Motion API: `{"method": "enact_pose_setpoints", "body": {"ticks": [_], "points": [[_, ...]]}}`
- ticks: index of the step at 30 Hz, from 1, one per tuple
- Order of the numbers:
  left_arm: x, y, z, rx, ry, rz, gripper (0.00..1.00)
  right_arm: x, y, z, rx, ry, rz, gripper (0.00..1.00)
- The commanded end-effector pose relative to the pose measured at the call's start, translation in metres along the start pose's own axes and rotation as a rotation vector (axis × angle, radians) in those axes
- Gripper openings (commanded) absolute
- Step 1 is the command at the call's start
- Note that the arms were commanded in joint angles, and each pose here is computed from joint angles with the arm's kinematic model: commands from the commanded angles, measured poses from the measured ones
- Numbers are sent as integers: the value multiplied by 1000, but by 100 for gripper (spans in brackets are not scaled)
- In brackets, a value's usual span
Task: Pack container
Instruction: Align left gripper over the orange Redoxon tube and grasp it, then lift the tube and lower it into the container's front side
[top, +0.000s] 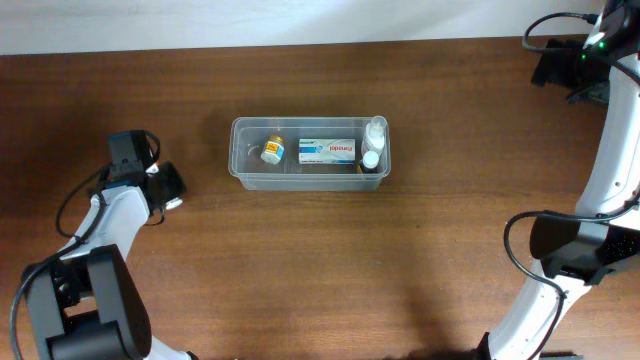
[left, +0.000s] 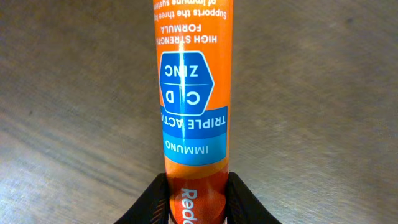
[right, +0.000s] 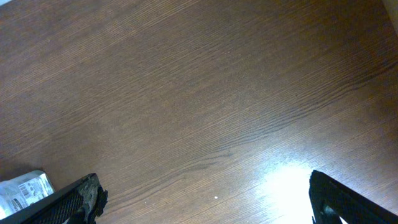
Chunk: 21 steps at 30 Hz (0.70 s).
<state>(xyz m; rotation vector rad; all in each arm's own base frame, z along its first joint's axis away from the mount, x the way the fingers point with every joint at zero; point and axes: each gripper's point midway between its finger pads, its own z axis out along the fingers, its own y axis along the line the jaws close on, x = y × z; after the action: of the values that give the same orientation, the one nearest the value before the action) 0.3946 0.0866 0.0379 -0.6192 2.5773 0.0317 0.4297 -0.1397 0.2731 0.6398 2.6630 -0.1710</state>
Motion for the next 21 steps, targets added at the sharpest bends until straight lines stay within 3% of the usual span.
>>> {"method": "enact_pose_setpoints", "body": {"ticks": [1, 11, 16, 21], "points": [[-20, -14, -6, 69, -30, 29, 11, -2, -2, -5, 6, -16, 0, 98], [-68, -71, -43, 173, -135, 213, 11, -2, -2, -5, 6, -16, 0, 98], [-82, -125, -76, 234, -190, 402, 10, -2, -2, -5, 6, -16, 0, 98], [-72, -188, -114, 278, -236, 683, 11, -2, -2, -5, 6, -16, 0, 98]]}}
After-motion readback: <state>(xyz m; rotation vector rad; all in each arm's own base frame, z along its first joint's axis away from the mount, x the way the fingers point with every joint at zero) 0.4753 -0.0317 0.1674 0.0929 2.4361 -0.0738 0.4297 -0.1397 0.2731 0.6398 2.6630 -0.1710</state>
